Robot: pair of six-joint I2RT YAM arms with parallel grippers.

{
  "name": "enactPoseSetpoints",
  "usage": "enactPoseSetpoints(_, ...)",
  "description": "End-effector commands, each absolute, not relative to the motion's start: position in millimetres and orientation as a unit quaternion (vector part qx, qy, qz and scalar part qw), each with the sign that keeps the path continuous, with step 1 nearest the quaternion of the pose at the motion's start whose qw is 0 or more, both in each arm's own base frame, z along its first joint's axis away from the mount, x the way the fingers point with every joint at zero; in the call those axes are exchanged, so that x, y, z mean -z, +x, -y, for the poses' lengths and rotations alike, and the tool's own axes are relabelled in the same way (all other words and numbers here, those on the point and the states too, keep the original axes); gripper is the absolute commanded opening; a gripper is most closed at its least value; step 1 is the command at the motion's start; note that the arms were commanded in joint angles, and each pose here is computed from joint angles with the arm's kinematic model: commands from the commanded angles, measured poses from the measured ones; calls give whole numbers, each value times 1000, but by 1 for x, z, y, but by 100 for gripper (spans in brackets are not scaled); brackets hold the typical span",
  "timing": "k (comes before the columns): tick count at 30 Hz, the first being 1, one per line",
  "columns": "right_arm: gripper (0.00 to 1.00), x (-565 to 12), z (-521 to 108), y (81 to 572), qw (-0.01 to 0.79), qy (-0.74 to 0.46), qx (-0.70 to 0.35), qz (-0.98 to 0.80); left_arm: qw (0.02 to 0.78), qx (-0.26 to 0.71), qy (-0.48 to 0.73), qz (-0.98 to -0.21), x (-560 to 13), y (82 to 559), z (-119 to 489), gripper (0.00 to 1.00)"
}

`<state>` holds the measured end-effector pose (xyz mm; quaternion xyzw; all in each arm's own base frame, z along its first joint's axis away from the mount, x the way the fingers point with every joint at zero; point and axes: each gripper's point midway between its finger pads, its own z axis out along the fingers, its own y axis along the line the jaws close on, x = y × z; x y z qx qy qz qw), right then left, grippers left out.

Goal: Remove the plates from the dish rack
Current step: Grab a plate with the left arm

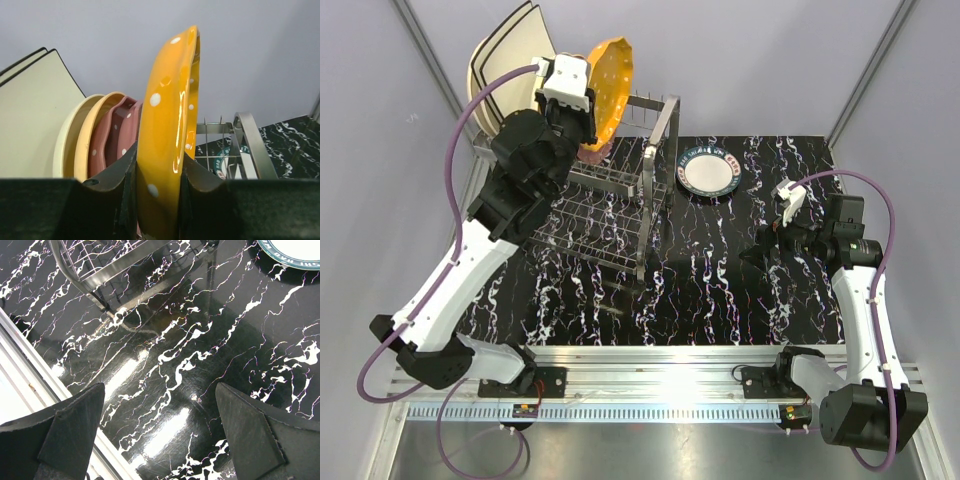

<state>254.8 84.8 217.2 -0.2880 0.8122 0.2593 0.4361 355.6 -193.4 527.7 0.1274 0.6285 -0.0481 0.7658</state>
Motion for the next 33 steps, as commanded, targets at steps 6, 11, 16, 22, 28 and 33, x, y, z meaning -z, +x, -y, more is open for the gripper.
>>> enactPoseSetpoints(6,100,-225,-86,257,451,-300,-256,-800,835,210,26,-508,-637,293,167,0)
enactPoseSetpoints(11,100,-224,-86,257,451,-300,-257,-800,829,258,14,-496,-648,274,163,0)
enactPoseSetpoints(16,100,-224,-87,256,450,-301,-259,-800,819,305,6,-487,-656,256,160,0)
enactPoseSetpoints(22,100,-224,-87,257,450,-302,-258,-800,802,361,8,-475,-660,232,159,0)
enactPoseSetpoints(28,100,-226,-86,256,455,-305,-253,-797,776,412,16,-477,-656,209,160,0)
enactPoseSetpoints(33,100,-232,-86,255,463,-310,-248,-793,748,455,28,-482,-644,188,162,0)
